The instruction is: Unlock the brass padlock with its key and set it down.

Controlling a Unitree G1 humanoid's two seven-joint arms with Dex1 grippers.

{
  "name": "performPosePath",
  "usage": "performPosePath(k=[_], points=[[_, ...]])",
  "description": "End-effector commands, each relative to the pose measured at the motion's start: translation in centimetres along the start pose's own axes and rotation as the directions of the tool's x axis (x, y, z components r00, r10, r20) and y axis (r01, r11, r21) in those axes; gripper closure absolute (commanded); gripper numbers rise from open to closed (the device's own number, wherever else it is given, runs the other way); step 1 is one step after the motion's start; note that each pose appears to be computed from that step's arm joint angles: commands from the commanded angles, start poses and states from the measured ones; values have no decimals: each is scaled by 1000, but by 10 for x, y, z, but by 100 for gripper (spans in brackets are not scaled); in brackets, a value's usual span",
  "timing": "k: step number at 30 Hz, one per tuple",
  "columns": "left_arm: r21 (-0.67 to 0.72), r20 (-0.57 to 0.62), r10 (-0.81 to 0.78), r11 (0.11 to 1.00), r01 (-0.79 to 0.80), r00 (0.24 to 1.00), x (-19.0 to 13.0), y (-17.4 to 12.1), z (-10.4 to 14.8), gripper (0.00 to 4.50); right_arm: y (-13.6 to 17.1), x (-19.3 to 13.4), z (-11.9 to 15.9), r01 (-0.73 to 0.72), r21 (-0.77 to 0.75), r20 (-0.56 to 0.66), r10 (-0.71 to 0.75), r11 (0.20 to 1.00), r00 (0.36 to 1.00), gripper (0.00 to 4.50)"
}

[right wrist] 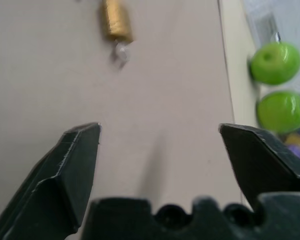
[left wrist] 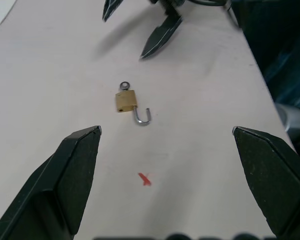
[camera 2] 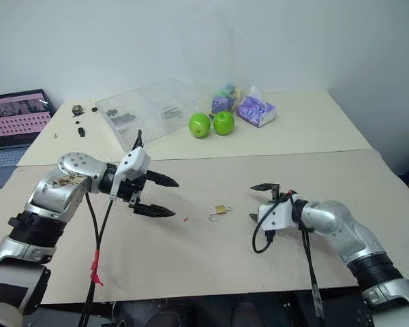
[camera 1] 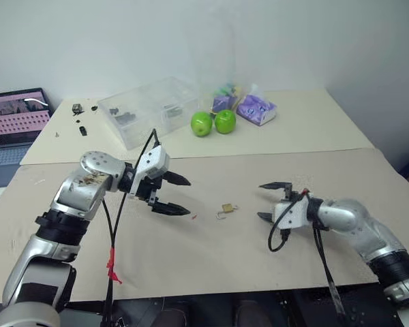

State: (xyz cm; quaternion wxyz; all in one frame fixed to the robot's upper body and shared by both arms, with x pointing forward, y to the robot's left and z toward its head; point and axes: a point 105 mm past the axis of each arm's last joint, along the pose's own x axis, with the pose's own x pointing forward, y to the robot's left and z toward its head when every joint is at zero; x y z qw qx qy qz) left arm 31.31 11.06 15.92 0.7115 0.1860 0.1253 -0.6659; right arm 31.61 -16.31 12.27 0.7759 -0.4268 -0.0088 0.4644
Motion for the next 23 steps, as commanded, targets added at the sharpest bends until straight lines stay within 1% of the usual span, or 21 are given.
performPosePath(k=[1, 2, 4, 6, 8, 12, 15, 19, 23], points=[[81, 79, 70, 994, -77, 994, -6, 9, 20, 0, -13, -26, 48, -153, 363, 185, 90, 919, 979, 3], [64, 96, 71, 995, -77, 993, -7, 9, 22, 0, -12, -31, 59, -204, 410, 223, 119, 889, 968, 3], [31, 121, 51, 998, -55, 991, -9, 4, 25, 0, -12, -40, 76, -267, 450, 275, 152, 852, 949, 3], [36, 119, 46, 998, -51, 992, -13, -1, 24, 0, -14, -45, 87, -290, 459, 293, 164, 840, 942, 3], [41, 111, 63, 997, -68, 992, -16, -3, 23, 0, -14, -47, 91, -294, 467, 290, 169, 834, 942, 3], [-4, 148, 176, 984, -177, 973, -33, 4, 27, 0, -17, -43, 71, -154, 439, 165, 89, 885, 982, 3], [-35, 171, 227, 974, -225, 959, -37, 4, 28, 0, -17, -44, 59, -99, 479, 143, 34, 872, 989, 3], [-48, 160, 258, 966, -253, 953, -35, -2, 22, 0, -21, -43, 38, -30, 527, 87, -20, 849, 996, 3], [-60, 148, 269, 963, -263, 952, -31, -5, 17, 0, -21, -42, 33, -15, 532, 81, -34, 846, 996, 3]])
